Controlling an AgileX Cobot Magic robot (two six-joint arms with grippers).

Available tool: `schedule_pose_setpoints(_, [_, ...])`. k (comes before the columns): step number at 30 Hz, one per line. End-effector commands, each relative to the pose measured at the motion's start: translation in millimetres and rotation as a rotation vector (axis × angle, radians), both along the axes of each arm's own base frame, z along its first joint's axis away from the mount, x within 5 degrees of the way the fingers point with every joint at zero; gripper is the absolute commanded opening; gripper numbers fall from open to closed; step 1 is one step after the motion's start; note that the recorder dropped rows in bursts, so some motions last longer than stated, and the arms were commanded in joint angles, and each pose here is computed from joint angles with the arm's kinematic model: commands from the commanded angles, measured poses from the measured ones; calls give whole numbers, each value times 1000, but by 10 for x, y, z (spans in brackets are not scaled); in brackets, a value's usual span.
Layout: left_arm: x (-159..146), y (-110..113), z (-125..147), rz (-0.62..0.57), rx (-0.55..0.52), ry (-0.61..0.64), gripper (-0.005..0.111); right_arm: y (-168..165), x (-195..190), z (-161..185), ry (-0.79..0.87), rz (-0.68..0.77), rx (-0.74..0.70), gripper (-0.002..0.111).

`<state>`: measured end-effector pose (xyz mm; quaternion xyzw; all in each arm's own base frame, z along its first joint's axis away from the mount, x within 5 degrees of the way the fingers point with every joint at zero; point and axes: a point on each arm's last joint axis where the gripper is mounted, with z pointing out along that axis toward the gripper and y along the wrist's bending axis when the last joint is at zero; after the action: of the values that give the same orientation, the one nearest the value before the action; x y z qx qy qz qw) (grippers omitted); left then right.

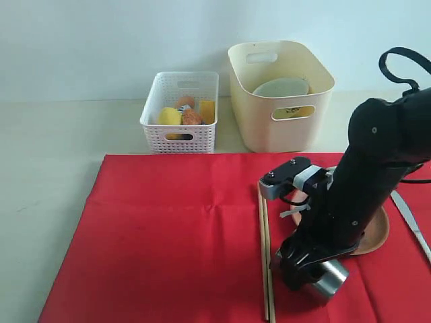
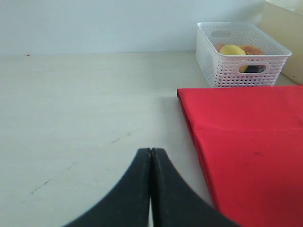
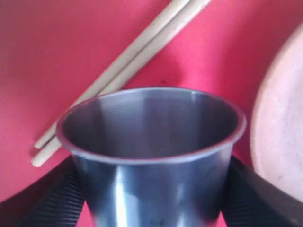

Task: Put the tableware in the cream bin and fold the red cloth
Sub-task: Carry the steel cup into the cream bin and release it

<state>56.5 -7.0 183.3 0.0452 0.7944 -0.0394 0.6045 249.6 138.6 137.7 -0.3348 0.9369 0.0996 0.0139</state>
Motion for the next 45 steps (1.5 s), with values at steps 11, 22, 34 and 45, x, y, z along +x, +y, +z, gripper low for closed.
schedule_pose_setpoints(11, [-1,1,-5,4,-7,-4,0,-41,64,1050,-503,-114,171,0])
schedule_pose_setpoints(22, [-1,1,-5,4,-7,-4,0,-292,1292,1670,-862,-443,334,0])
schedule_pose_setpoints(34, [-1,1,-5,4,-7,-4,0,-77,2777,693,-956,-272,185,0])
schedule_pose_setpoints(45, [-1,1,-5,4,-7,-4,0,-66,2889,426,-954,-218,130,52])
